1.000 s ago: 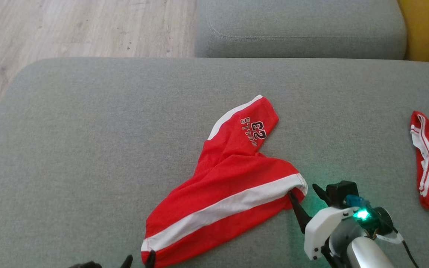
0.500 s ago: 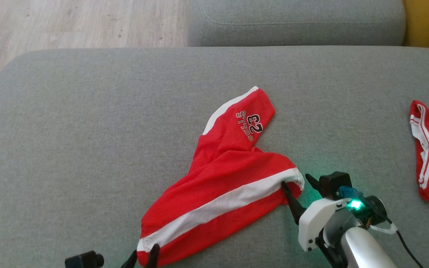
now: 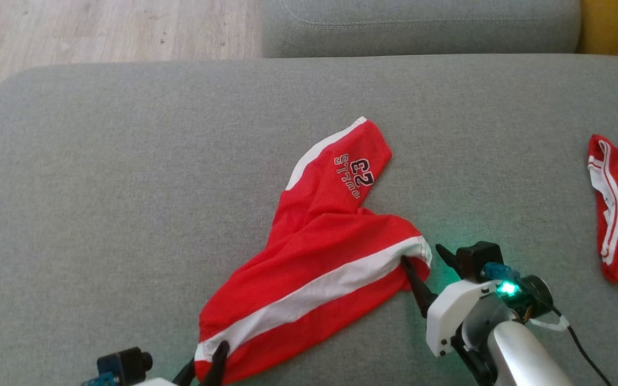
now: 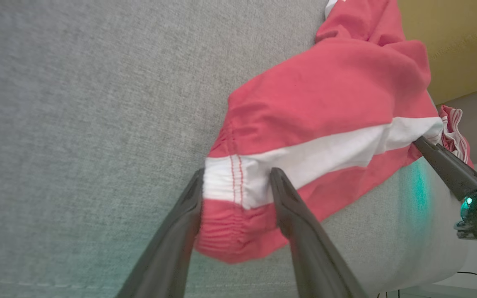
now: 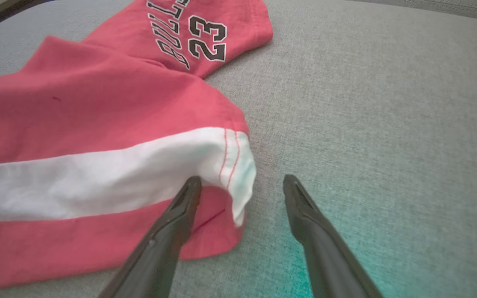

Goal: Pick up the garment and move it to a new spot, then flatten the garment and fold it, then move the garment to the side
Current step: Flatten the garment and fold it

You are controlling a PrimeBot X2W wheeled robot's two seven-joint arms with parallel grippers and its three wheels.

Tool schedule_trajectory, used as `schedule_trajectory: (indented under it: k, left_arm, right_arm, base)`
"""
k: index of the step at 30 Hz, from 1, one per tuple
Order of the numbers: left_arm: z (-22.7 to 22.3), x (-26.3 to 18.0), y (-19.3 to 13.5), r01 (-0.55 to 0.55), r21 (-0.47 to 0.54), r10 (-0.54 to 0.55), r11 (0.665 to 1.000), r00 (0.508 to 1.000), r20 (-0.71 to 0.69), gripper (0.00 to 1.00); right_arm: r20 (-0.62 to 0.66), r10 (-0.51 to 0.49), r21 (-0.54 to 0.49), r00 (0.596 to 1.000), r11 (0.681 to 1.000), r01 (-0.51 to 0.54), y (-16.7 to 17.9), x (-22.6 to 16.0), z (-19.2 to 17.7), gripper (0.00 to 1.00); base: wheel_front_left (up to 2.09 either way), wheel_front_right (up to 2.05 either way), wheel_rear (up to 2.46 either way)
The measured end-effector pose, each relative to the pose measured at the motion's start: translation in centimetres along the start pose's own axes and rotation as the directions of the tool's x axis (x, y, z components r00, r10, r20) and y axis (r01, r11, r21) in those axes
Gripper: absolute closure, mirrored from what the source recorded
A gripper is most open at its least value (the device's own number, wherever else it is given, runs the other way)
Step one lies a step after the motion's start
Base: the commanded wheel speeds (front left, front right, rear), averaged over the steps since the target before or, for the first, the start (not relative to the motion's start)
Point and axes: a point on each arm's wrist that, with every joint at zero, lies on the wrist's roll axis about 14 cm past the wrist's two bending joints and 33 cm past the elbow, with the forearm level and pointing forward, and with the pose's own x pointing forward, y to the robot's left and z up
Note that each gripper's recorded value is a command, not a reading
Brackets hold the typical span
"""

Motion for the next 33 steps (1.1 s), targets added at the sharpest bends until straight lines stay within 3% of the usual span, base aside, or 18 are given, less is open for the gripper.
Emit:
schedule_trajectory:
  k: [4,6,8,9,10,11,19,23,29,33]
  left_arm:
    - [0.0,0.2,-0.2,0.006,0.002,-0.006,1.000,1.000,0.001,0.40]
    - [-0.1,0.2,-0.4,0.014,-0.006,-0.014,1.000,1.000,0.001,0.55]
    - [-0.1,0.2,-0.5,0.023,-0.011,-0.023,1.000,1.000,0.005,0.78]
    - [-0.1,0.2,-0.5,0.023,-0.013,-0.023,1.000,1.000,0.003,0.93]
    - [-0.2,0.3,-0.5,0.026,-0.019,-0.026,0.999,1.000,0.002,1.00]
    - [-0.1,0.3,-0.5,0.027,-0.024,-0.027,0.999,1.000,0.007,1.00]
    - [1.6,0.0,-1.3,0.055,0.006,-0.055,0.998,0.995,0.083,1.00]
    - [4.5,-1.2,-3.7,0.135,0.035,-0.139,0.990,0.974,0.177,1.00]
    - [7.8,-4.4,-8.1,0.283,0.099,-0.300,0.954,0.914,0.275,1.00]
    - [9.6,-6.4,-11.4,0.383,0.151,-0.412,0.911,0.858,0.306,1.00]
  right_arm:
    - [-0.001,0.012,0.006,1.000,1.000,-0.012,0.3,0.1,-0.1,0.00]
    - [-0.003,0.029,0.011,1.000,1.000,-0.029,0.9,0.2,-0.2,0.00]
    - [-0.004,0.047,0.026,0.999,0.999,-0.047,1.4,0.3,-0.2,0.04]
    - [-0.004,0.057,0.033,0.998,0.998,-0.057,1.7,0.3,-0.2,0.40]
    - [-0.002,0.066,0.039,0.998,0.997,-0.066,2.0,0.4,-0.2,0.77]
    - [0.002,0.075,0.045,0.997,0.996,-0.075,2.3,0.4,0.0,1.00]
    - [0.108,0.077,0.114,0.991,0.989,-0.089,1.9,0.0,2.7,1.00]
    - [0.217,0.045,0.209,0.975,0.974,-0.092,0.7,-1.3,5.5,1.00]
    - [0.320,0.027,0.300,0.947,0.945,-0.128,-0.5,-5.4,7.9,1.00]
    - [0.427,0.014,0.333,0.904,0.927,-0.171,-1.3,-8.8,11.1,1.00]
  base:
    - [0.00,0.00,0.00]
    - [0.00,0.00,0.00]
    - [0.00,0.00,0.00]
    - [0.00,0.00,0.00]
    - [0.00,0.00,0.00]
    - [0.00,0.00,0.00]
    - [0.00,0.00,0.00]
    - [0.00,0.00,0.00]
    - [0.00,0.00,0.00]
    - [0.00,0.00,0.00]
